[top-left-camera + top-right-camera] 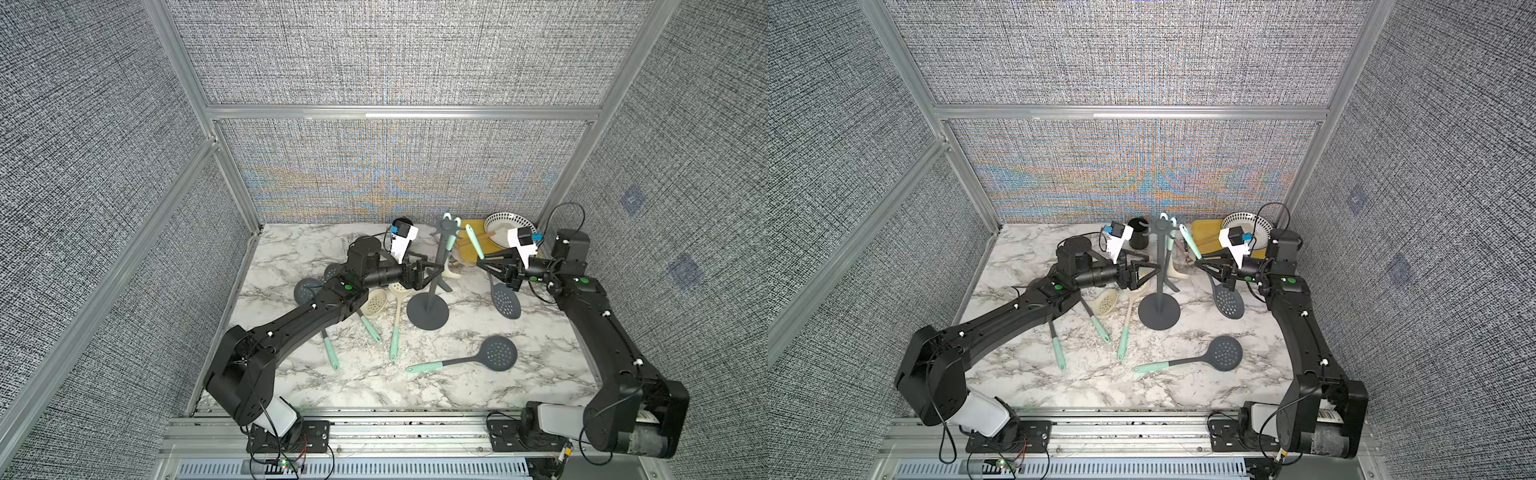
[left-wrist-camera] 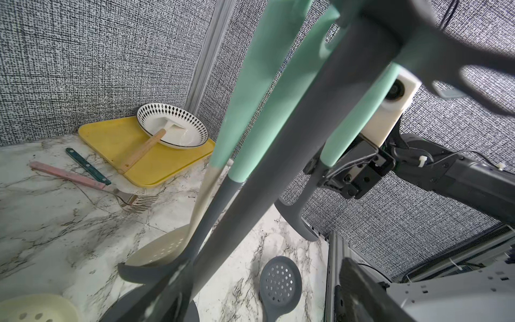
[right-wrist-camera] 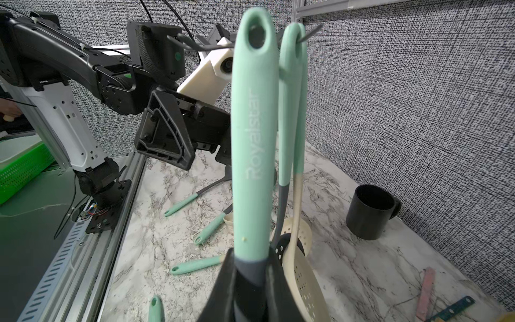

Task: Hang the skimmer on the kitchen utensil rack
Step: Hang the skimmer on the rack.

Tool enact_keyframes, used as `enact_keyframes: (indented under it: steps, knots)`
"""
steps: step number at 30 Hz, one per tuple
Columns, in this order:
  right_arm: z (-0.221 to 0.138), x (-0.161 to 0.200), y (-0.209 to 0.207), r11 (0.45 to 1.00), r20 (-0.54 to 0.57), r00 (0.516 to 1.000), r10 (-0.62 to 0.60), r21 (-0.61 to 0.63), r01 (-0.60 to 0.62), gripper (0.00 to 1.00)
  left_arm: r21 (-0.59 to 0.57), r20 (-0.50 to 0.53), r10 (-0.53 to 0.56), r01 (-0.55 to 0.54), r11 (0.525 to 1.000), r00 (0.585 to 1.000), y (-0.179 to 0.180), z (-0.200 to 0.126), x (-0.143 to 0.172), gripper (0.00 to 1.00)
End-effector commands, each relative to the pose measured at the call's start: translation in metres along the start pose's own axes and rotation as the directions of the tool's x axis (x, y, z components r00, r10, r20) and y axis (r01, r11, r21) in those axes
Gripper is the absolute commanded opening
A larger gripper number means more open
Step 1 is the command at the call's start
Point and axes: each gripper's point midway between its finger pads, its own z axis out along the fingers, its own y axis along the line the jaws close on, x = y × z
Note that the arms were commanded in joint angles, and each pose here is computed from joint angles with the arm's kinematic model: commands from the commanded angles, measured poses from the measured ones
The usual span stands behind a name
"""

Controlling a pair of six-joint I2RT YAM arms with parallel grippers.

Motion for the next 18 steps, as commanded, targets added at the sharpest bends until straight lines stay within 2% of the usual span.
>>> enact_keyframes:
  steps: [1,18]
  knots:
    - [0.001,-0.003,0.000,1.000,-0.004,1.000,-0.011,0.004,0.011,0.00,0.039,0.016,0.018,-0.019,0.999,1.000,-0.008,0.001,-0.006,0.83]
    - [0.016,0.026,-0.007,0.999,-0.069,0.997,0.046,0.032,-0.044,0.00,0.042,0.012,0.014,-0.015,0.999,1.000,-0.008,0.001,-0.003,0.84]
